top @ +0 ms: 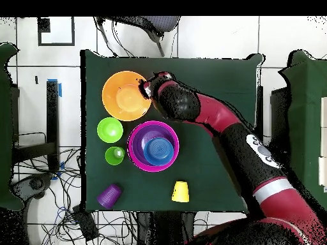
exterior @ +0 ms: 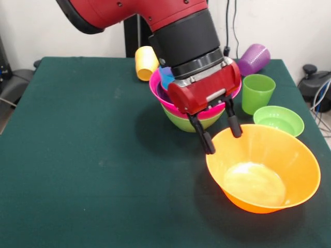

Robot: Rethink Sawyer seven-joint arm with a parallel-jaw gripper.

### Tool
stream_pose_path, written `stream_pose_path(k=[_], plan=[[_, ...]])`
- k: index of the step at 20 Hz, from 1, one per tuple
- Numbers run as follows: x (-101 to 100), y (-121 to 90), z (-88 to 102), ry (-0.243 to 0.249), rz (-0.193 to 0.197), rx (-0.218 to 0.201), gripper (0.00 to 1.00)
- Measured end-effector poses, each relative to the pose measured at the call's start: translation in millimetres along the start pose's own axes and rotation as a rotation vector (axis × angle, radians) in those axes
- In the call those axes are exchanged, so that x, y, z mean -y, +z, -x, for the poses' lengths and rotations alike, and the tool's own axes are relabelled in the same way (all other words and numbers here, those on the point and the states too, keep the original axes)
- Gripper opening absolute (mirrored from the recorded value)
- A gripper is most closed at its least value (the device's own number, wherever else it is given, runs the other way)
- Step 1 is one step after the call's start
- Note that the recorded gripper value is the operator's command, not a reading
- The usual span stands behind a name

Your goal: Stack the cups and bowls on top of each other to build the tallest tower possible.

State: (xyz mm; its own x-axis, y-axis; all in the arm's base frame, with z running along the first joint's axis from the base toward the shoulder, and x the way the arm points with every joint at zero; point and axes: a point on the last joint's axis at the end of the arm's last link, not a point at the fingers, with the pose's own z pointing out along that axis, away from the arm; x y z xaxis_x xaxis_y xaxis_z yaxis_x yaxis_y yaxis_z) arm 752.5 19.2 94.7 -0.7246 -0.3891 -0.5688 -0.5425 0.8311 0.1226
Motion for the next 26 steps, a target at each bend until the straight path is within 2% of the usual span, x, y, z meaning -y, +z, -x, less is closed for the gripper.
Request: stream_pose_path(k=[5, 6, 8, 10, 14, 16, 18, 26], plan=[[-19.1, 15.5, -2.9, -0.039, 0.004, -0.032, 1.00], [-27.0, 22.5, -5.3, -0.060, 0.001, -0.056, 1.00], [-32.5, 26.9, -6.7, -0.073, 0.002, -0.076, 1.00], [-44.7, 33.5, -10.5, -0.097, 0.016, -0.126, 1.00], [-56.6, 35.2, -16.1, -0.117, 0.040, -0.181, 1.00], [-59.0, 33.8, -20.8, -0.125, 0.043, -0.211, 1.00], [-56.8, 30.6, -25.1, -0.131, 0.030, -0.234, 1.00], [-35.4, 12.8, -32.8, -0.132, -0.028, -0.263, 1.00]])
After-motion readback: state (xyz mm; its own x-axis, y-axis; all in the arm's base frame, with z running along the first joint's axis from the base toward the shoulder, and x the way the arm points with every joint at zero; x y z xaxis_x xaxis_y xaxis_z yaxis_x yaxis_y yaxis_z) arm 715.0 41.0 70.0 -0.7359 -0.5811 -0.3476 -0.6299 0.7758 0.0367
